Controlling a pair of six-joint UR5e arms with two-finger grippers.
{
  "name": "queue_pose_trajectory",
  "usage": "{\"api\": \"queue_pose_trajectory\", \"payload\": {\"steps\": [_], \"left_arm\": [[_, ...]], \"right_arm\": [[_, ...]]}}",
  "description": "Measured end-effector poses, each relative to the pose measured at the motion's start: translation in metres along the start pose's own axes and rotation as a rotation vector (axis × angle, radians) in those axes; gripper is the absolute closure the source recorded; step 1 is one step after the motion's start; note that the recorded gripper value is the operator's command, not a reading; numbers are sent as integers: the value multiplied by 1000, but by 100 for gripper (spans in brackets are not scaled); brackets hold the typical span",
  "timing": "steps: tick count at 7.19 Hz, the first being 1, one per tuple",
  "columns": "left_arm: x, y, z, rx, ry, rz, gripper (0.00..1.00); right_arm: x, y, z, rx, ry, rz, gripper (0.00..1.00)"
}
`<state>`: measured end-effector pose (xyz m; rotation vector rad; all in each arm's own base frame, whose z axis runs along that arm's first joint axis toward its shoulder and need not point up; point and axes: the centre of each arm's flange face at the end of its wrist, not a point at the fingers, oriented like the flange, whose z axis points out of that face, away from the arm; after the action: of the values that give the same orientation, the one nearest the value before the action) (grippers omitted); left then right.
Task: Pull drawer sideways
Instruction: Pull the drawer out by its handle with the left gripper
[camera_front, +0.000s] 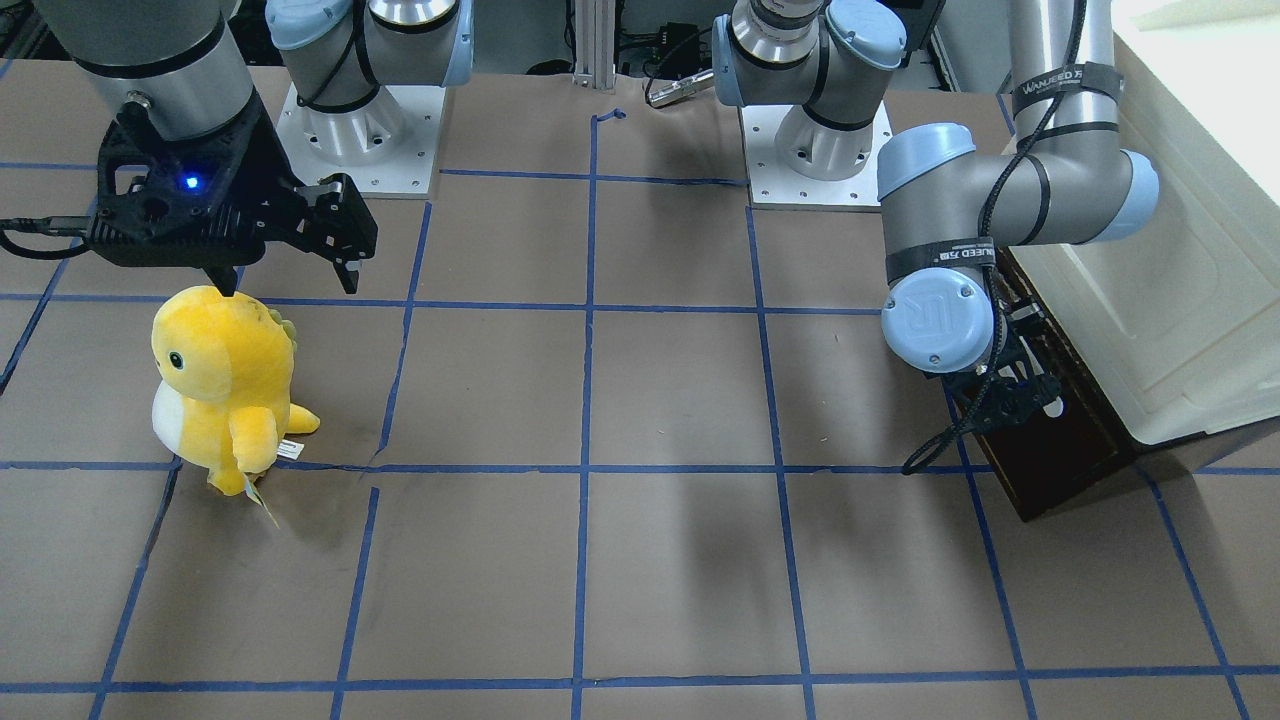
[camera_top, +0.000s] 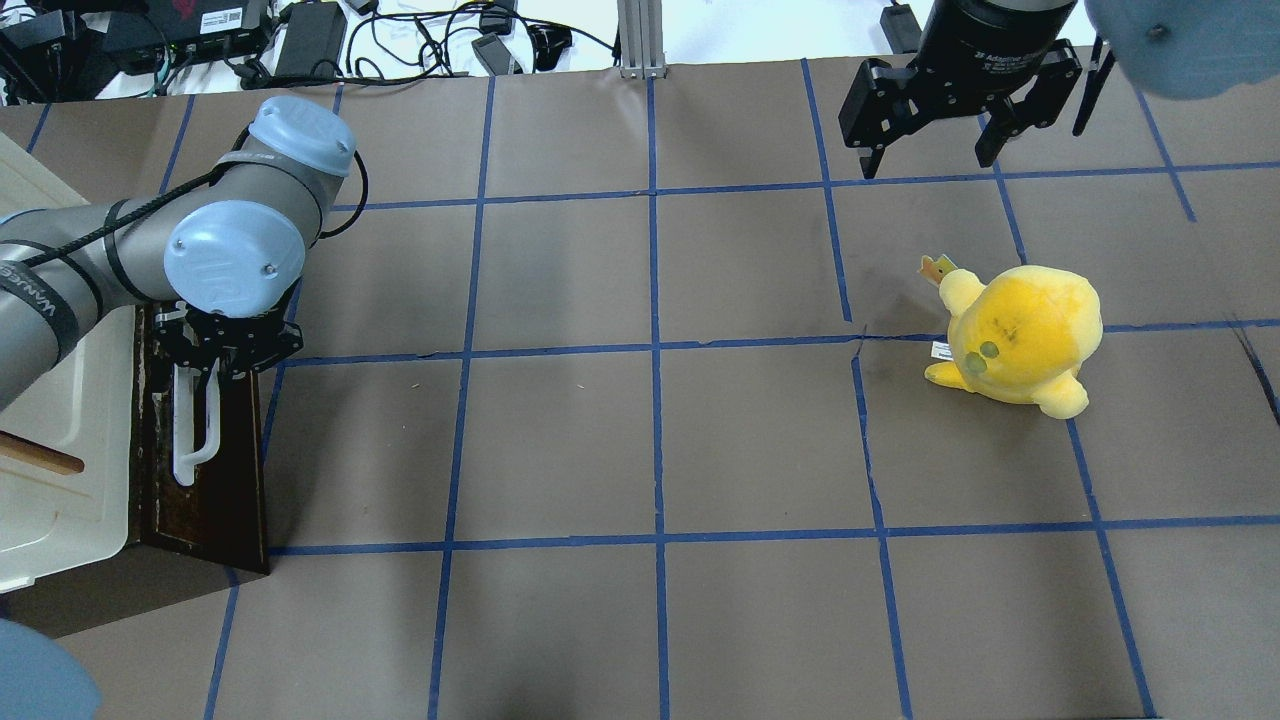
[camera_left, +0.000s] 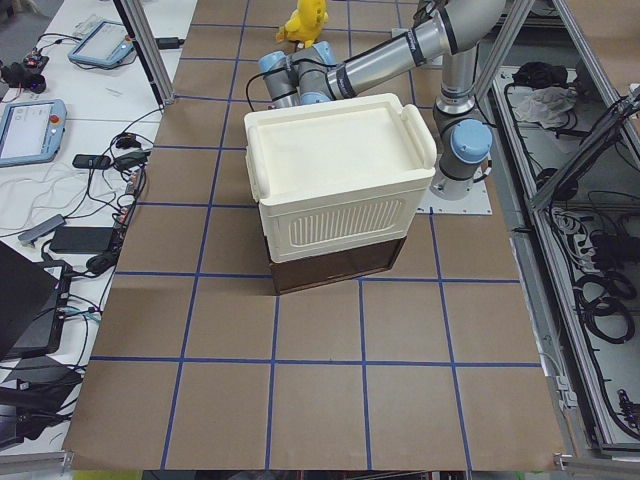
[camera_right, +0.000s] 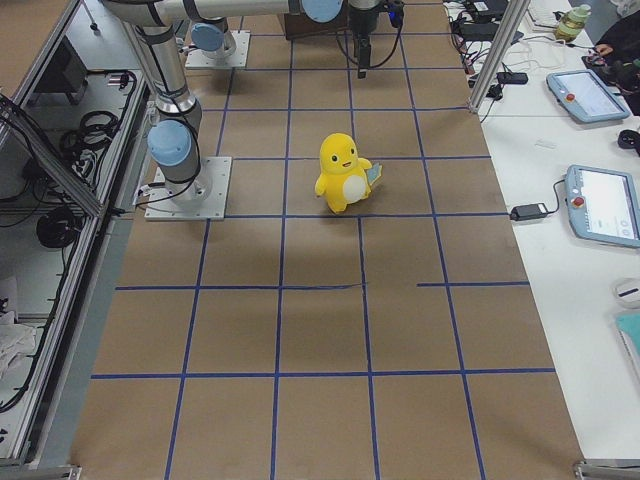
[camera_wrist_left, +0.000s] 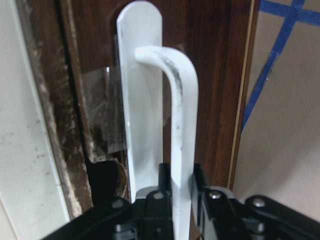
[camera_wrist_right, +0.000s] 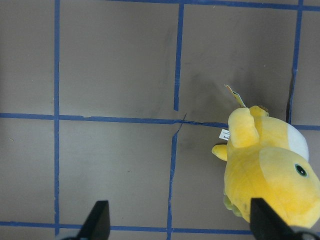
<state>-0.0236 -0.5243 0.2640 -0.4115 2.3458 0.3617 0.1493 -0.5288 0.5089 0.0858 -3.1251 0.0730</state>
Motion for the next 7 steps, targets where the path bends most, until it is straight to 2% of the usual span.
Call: {"api": "queue_pose_trajectory", "payload": {"steps": [7], "left_arm": [[12, 3, -11, 19, 8, -14, 80]], "right_arm": [[0, 0, 0, 0, -1, 0, 0]]}}
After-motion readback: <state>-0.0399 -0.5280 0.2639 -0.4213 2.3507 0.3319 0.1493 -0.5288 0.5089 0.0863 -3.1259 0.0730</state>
